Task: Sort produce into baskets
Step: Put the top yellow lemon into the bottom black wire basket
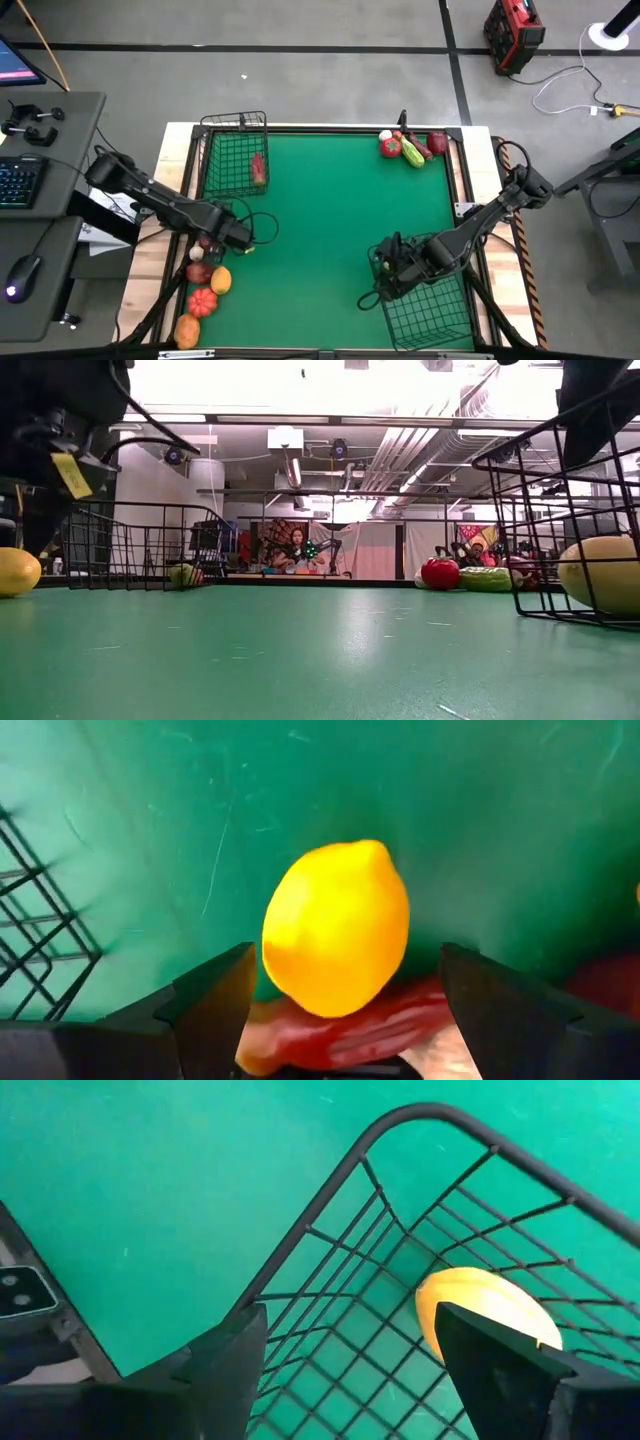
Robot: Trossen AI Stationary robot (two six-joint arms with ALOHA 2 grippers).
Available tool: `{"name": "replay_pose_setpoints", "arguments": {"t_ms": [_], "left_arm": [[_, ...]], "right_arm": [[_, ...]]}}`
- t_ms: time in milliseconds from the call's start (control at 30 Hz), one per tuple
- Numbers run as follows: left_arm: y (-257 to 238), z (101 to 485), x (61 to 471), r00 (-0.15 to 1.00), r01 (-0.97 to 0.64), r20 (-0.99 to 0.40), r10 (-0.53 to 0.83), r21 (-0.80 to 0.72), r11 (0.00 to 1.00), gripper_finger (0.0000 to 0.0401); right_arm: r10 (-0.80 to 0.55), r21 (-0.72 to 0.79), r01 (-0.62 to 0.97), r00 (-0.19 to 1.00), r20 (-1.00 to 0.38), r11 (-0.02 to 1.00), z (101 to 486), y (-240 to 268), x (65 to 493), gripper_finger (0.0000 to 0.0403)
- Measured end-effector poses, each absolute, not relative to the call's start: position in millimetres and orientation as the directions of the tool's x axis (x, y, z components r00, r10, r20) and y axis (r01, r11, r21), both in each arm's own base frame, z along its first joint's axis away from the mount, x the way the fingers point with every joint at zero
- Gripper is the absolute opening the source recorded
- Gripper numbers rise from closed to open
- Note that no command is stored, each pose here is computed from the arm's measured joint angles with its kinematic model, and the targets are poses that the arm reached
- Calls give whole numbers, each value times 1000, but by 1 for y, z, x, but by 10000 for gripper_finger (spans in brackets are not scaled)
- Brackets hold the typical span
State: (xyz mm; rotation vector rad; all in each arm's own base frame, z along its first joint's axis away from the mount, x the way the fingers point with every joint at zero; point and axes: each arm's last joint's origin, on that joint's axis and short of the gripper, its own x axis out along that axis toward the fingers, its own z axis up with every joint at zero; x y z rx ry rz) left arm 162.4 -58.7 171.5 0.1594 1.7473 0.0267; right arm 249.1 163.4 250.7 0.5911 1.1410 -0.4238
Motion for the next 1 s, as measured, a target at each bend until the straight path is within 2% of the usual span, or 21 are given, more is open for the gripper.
{"name": "replay_pose_setpoints", "arguments": {"t_ms": [233, 333, 433, 533, 600, 800, 1000], "left_arm": [[-59, 157, 169, -262, 85, -954, 144, 126, 988, 302], [-60, 149, 171, -307, 91, -938, 160, 139, 986, 286], [-61, 143, 172, -340, 96, -924, 173, 149, 984, 240], [-60, 142, 172, -354, 95, -918, 180, 156, 983, 168], [-60, 142, 172, -347, 77, -921, 177, 160, 984, 152], [-60, 161, 183, -225, -19, -967, 123, 130, 991, 152], [-60, 201, 211, 67, -112, -997, 30, 22, 993, 152]], "right_arm": [[85, 270, 598, 319, -944, 755, 251, 167, 248, 282], [131, 294, 592, 304, -944, 751, 253, 167, 247, 282], [160, 330, 582, 324, -932, 744, 263, 165, 242, 282], [187, 376, 566, 364, -912, 733, 277, 160, 235, 282], [204, 410, 554, 395, -896, 725, 287, 156, 229, 282], [185, 442, 543, 463, -867, 714, 312, 139, 208, 282], [43, 388, 568, 525, -850, 726, 317, 121, 208, 282]]}}
